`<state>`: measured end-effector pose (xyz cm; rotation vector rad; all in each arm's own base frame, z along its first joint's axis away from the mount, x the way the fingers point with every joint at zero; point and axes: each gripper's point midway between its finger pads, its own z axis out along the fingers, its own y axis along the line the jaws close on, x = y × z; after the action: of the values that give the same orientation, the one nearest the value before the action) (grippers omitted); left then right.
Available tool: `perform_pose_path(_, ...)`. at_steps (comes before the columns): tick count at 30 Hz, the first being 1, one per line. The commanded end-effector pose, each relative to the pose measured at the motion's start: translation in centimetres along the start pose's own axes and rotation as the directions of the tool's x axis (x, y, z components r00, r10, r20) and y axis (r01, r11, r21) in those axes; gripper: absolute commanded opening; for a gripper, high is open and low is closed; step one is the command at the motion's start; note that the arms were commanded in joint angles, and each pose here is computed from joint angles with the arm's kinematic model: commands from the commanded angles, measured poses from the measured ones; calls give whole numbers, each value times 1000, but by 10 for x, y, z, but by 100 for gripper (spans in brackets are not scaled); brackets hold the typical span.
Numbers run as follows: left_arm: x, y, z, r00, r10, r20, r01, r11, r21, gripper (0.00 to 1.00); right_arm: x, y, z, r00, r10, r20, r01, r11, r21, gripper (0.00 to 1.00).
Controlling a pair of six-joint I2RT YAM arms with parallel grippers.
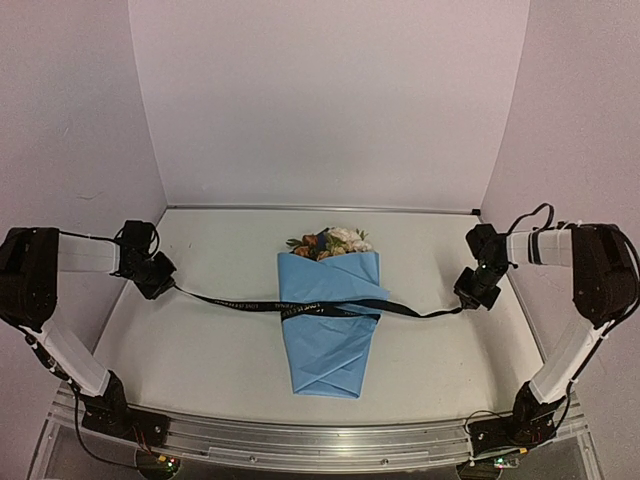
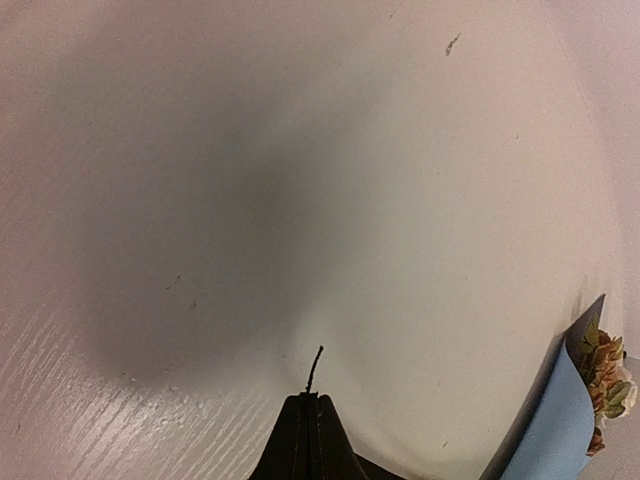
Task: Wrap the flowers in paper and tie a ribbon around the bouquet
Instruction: Pass from the right arm to the left
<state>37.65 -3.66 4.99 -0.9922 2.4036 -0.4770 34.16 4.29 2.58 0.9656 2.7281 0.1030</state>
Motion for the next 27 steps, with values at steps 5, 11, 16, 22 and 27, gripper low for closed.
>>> perform_pose_path(5, 5, -25, -2, 996, 85, -16, -83, 991, 101, 0, 27, 84, -76, 967, -231, 108, 251, 934, -254, 0)
perform_pose_path(11, 2, -21, -5, 994, 104, 15, -105, 992, 72, 0, 86, 172, -166, 908, -394, 143, 412, 773, -482, 0)
perform_pose_path(16, 6, -24, -8, 993, 114, 10, -115, 989, 96, 0, 142, 218, -214, 869, -483, 107, 432, 633, -642, 0)
perform_pose_path(22, 6, -24, -10, 991, 136, 10, -136, 986, 93, 9, 158, 237, -240, 829, -533, 169, 490, 547, -679, 0)
perform_pose_path(27, 0, -40, -25, 985, 165, 51, -170, 977, 130, 41, 148, 269, -272, 830, -517, 209, 492, 503, -711, 0)
